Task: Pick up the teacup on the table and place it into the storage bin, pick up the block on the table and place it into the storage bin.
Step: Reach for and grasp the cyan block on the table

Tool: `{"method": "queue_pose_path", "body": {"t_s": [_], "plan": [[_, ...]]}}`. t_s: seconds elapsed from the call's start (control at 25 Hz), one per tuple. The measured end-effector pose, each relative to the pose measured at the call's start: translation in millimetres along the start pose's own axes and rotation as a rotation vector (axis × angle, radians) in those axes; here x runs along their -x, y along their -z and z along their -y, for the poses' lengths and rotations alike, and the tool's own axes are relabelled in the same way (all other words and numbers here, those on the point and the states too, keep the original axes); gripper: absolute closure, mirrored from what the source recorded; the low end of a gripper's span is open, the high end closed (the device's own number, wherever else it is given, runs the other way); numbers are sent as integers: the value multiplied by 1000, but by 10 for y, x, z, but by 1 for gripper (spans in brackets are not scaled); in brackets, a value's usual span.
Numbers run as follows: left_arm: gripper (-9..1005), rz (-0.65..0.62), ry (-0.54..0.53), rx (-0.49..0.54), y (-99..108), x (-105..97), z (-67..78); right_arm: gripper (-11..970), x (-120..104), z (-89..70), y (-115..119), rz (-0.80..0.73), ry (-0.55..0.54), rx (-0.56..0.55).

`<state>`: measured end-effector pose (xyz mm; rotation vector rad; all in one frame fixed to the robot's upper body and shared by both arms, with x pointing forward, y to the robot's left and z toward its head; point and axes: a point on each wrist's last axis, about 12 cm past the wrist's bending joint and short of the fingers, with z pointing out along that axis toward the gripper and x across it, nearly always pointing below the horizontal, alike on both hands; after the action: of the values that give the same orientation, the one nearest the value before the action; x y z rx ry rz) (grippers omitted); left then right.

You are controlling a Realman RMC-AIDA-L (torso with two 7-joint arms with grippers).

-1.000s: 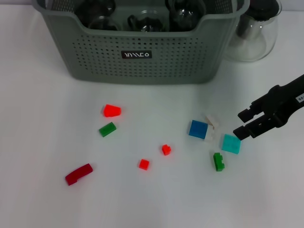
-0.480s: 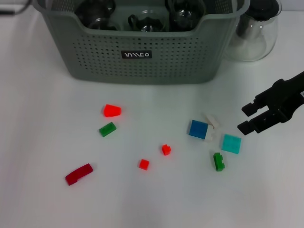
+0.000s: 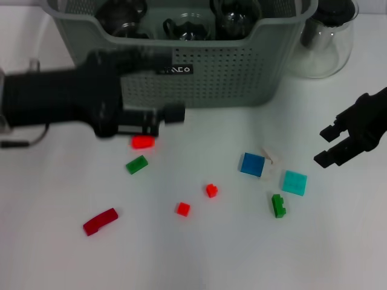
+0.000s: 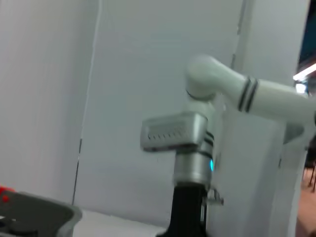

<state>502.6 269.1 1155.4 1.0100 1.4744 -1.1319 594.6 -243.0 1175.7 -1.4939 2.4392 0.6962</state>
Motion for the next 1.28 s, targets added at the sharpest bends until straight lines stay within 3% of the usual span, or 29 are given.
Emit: {"method": "queue_pose_path", "body": {"t_s": [0.2,0.4,0.68,1.0,1.28], "plan": [[104,-45,-156,-10,-54,-427,59,248,238,-102,-71,-112,39,-39],[105,-150,-194,-75,-123,-672,127,240,491,-264,-276,-257,68,-80],[104,-183,-223,-52,-109,-823,140,230,573,-348,-532,-346,63,-146],[105,-195,-236,-32,-135,-900,115,218,531,-352,-796,-324,105,-201],[106,-194,-220,-18,-134,-913,103,207,501,-345,-846,-327,124,-225]]}}
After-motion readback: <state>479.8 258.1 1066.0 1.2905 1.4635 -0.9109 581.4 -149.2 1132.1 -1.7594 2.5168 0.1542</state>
